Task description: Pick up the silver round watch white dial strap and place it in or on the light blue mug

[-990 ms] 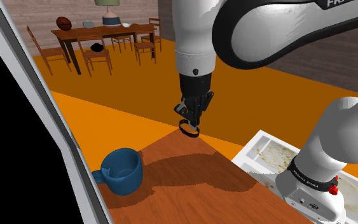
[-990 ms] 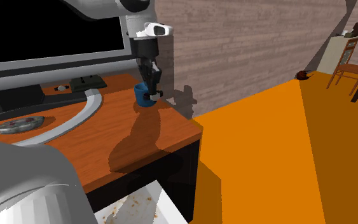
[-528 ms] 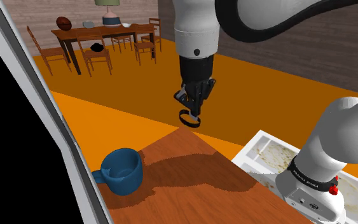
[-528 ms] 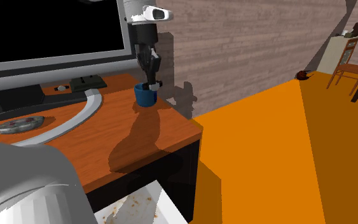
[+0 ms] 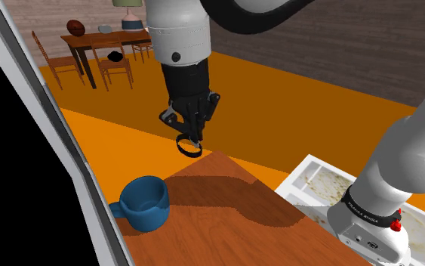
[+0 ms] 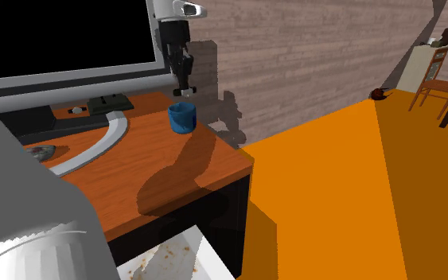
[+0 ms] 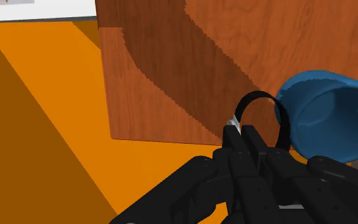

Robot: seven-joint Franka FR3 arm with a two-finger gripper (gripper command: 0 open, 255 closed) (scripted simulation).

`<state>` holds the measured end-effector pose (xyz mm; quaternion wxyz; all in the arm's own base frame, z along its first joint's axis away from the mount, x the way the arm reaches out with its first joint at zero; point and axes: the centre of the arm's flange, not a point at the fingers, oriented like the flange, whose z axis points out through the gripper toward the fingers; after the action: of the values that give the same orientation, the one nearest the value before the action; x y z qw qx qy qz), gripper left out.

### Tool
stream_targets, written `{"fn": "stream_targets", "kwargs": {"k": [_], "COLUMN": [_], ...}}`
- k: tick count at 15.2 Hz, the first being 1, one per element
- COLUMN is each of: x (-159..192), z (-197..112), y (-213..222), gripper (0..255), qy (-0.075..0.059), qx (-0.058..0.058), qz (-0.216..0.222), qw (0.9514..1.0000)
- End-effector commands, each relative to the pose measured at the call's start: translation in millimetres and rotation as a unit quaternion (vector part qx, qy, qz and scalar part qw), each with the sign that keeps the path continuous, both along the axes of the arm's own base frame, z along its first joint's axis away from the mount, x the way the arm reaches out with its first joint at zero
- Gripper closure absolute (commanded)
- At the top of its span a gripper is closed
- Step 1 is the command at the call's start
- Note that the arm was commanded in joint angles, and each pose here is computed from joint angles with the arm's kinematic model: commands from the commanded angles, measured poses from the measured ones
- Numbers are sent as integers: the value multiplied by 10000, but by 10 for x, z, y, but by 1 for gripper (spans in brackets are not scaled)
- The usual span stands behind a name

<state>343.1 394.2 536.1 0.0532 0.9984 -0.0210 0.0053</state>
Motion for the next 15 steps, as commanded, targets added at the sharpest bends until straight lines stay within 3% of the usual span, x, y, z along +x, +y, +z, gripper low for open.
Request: {"fn": "stream_targets", "kwargs": {"k": [1, 9, 15], "x": [91, 426, 446], "z": [25, 151, -106], "y": [237, 1230, 1288], "gripper": [255, 255, 255], "qy": [-2, -2, -2], "qx": [8, 8, 8], "qz": [-14, -14, -14], "qw": [10000, 10000, 10000]}}
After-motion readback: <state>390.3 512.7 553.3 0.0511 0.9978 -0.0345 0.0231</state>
